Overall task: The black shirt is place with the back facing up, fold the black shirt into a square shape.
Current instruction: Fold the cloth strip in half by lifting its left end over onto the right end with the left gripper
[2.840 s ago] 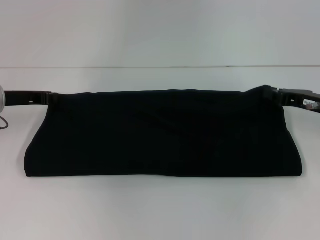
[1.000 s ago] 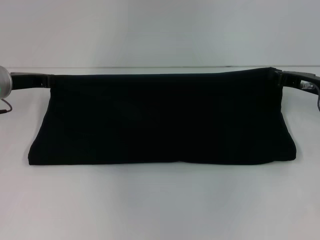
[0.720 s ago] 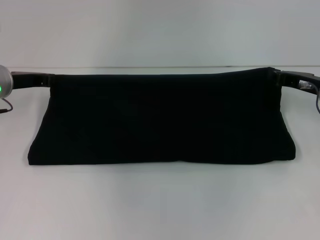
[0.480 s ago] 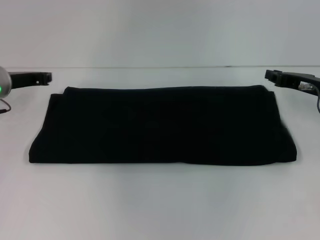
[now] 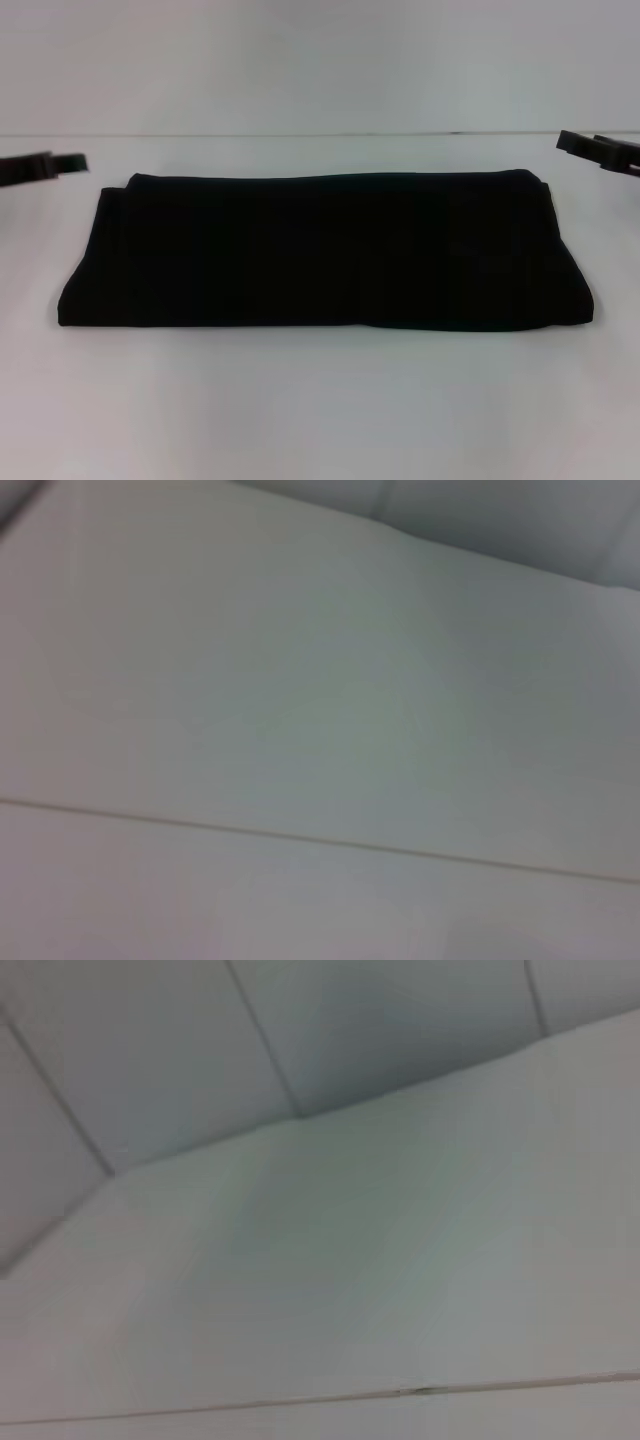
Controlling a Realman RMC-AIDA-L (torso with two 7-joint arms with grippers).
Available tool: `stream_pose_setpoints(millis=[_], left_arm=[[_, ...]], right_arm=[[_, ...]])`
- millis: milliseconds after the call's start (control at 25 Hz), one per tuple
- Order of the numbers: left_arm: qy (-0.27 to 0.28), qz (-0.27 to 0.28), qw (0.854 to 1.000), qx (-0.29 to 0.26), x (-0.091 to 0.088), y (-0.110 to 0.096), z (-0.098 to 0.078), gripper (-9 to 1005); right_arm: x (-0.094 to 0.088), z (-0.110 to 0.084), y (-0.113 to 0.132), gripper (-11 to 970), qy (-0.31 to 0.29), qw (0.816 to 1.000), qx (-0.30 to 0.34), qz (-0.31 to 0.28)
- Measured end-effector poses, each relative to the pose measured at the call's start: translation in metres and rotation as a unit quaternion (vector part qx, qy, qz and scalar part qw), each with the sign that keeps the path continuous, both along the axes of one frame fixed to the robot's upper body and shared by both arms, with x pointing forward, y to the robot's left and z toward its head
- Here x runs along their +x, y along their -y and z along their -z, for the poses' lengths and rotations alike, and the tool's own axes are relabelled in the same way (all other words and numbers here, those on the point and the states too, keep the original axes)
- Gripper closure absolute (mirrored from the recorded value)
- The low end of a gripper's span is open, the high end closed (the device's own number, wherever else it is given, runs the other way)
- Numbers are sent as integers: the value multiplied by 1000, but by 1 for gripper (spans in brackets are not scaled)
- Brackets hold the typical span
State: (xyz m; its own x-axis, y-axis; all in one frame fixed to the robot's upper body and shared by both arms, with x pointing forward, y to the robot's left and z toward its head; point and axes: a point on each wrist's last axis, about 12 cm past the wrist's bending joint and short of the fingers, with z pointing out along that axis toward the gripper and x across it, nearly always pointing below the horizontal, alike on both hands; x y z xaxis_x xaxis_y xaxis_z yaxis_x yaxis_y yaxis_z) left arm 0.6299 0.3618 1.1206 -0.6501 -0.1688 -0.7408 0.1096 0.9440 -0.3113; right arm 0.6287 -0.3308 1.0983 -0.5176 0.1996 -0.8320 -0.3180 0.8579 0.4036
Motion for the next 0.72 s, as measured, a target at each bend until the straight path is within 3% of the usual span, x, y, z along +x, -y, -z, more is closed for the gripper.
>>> stream_pose_setpoints(millis=[40,200,360,480,720], left_arm=[[-10,24,1000,-18,-9,0,-2,451],[-47,89,992,-78,-38,1,-8,280],[-82,114,981,-133,-64,-5,-10,130],[-121,103,971,-179,-84,-13,-7,122],[-183,71,956,-216,-93,-13,7,106]], right_arm=[[-11,-3,6,425,-4,999,24,-26],[-26,-7,15,244,-17,996,59,-61],[-46,-12,17,232,-32,987,99,-122],[-53,-13,16,224,-33,983,110,-146],[-48,-11,3,211,-35,981,97,-163]])
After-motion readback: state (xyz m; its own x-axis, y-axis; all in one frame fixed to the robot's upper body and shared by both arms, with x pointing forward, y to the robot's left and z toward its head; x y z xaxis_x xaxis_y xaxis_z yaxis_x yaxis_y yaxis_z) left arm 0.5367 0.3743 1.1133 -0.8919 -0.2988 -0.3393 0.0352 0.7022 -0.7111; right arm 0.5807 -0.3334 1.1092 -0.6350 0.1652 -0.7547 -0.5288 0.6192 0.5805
